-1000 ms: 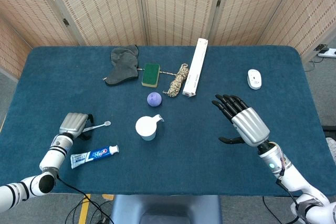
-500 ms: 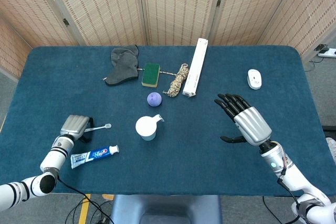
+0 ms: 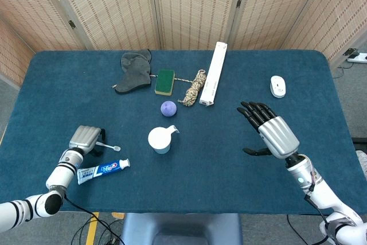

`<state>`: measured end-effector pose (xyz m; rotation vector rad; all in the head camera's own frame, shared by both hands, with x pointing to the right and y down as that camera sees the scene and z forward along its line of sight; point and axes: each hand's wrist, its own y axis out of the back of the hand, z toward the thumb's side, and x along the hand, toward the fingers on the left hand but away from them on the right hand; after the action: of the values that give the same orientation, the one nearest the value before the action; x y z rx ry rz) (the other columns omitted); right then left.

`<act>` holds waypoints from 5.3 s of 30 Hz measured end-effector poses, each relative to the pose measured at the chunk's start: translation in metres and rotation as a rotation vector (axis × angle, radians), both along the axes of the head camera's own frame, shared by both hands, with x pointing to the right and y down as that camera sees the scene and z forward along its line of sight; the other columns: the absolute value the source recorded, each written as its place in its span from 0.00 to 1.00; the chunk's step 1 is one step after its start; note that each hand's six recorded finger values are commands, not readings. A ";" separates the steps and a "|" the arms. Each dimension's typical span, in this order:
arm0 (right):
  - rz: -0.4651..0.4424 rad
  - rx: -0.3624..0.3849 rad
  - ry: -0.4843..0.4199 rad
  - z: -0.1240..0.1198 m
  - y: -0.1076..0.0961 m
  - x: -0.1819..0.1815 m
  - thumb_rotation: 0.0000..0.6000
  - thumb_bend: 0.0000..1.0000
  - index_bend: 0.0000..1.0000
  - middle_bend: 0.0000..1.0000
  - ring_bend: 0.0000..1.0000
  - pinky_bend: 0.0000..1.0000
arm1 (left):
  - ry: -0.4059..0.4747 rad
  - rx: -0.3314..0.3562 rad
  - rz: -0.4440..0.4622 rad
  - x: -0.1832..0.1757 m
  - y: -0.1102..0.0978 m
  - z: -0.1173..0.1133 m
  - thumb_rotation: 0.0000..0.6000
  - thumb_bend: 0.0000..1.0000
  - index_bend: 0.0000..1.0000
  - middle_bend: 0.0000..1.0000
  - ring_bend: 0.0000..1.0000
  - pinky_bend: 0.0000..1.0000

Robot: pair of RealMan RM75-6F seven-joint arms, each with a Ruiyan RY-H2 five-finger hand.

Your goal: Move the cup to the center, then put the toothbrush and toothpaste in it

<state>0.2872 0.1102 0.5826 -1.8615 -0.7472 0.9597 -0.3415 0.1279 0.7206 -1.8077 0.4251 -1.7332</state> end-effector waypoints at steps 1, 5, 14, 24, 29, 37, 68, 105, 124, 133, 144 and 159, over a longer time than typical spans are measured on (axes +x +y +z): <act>0.001 0.000 0.000 0.000 0.000 0.000 1.00 0.00 0.00 0.06 0.09 0.14 | 0.004 0.007 -0.003 0.000 -0.001 0.001 1.00 0.26 0.48 0.89 0.83 0.94; 0.006 -0.001 0.002 0.000 0.000 0.002 1.00 0.00 0.00 0.05 0.09 0.14 | 0.013 0.032 -0.004 -0.001 -0.001 0.006 1.00 0.26 0.50 0.89 0.83 0.94; 0.013 -0.006 0.003 0.002 0.000 0.005 1.00 0.00 0.00 0.06 0.09 0.14 | 0.009 0.035 -0.008 -0.005 0.000 0.014 1.00 0.36 0.54 0.89 0.83 0.93; 0.018 -0.010 0.003 0.004 0.000 0.006 1.00 0.00 0.00 0.06 0.10 0.14 | -0.006 0.032 -0.003 -0.012 0.001 0.016 1.00 0.37 0.54 0.89 0.83 0.93; 0.018 -0.011 0.002 0.005 0.000 0.006 1.00 0.00 0.00 0.06 0.10 0.14 | -0.005 0.026 -0.012 -0.014 0.002 0.018 1.00 0.37 0.55 0.89 0.83 0.93; 0.023 -0.010 0.001 0.004 0.000 0.007 1.00 0.00 0.00 0.06 0.10 0.14 | 0.004 0.026 -0.019 -0.012 0.001 0.021 1.00 0.42 0.59 0.89 0.83 0.93; 0.052 0.014 -0.014 -0.004 -0.002 0.017 1.00 0.00 0.00 0.06 0.10 0.14 | 0.427 0.117 -0.419 -0.029 -0.027 -0.063 1.00 0.43 0.62 0.89 0.82 0.93; 0.071 0.048 -0.007 -0.021 -0.006 0.027 1.00 0.00 0.00 0.06 0.10 0.14 | 1.034 -0.069 -0.448 0.195 -0.045 -0.087 1.00 0.43 0.62 0.89 0.82 0.92; 0.068 0.043 -0.016 -0.018 -0.006 0.027 1.00 0.00 0.00 0.06 0.11 0.14 | 0.906 -0.045 -0.408 0.175 -0.035 -0.062 1.00 0.43 0.39 0.84 0.77 0.85; 0.078 0.052 -0.025 -0.019 -0.007 0.029 1.00 0.00 0.00 0.06 0.11 0.14 | 0.834 0.009 -0.346 0.143 -0.032 -0.073 1.00 0.39 0.22 0.80 0.74 0.83; 0.073 0.055 -0.032 -0.019 -0.006 0.026 1.00 0.00 0.00 0.06 0.11 0.14 | 0.641 0.122 -0.271 0.057 -0.022 -0.101 1.00 0.40 0.34 0.80 0.74 0.83; 0.068 0.046 -0.028 -0.015 -0.006 0.024 1.00 0.00 0.00 0.06 0.11 0.14 | 0.388 0.032 -0.009 0.040 0.034 -0.083 1.00 0.27 0.33 0.80 0.74 0.83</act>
<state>0.3114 0.1039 0.5678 -1.8228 -0.8477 0.9529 -0.3011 0.1615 0.6379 -2.1238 0.6131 -1.3689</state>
